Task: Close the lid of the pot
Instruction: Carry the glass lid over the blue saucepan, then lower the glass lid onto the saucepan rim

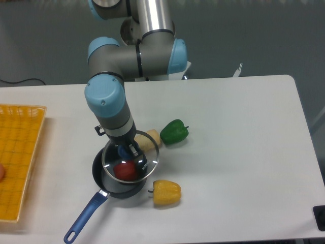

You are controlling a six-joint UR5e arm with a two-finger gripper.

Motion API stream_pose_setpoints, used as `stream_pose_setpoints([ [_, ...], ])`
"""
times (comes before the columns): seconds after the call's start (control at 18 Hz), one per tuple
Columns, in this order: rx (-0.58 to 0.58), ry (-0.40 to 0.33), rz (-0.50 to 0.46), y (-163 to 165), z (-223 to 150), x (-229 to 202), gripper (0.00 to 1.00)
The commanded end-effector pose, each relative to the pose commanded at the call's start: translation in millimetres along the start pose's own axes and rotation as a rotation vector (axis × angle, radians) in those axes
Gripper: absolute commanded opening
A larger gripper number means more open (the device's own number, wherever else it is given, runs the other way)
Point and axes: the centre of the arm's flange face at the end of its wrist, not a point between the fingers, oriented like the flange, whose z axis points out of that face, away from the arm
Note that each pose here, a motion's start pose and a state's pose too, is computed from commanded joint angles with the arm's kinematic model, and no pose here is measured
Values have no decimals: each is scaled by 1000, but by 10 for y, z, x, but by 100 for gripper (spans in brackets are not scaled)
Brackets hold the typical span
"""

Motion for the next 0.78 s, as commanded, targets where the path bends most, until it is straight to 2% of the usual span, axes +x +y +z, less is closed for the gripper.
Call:
stream_pose_setpoints([
  [0.78, -29, 38, -5, -85, 77, -106, 53],
])
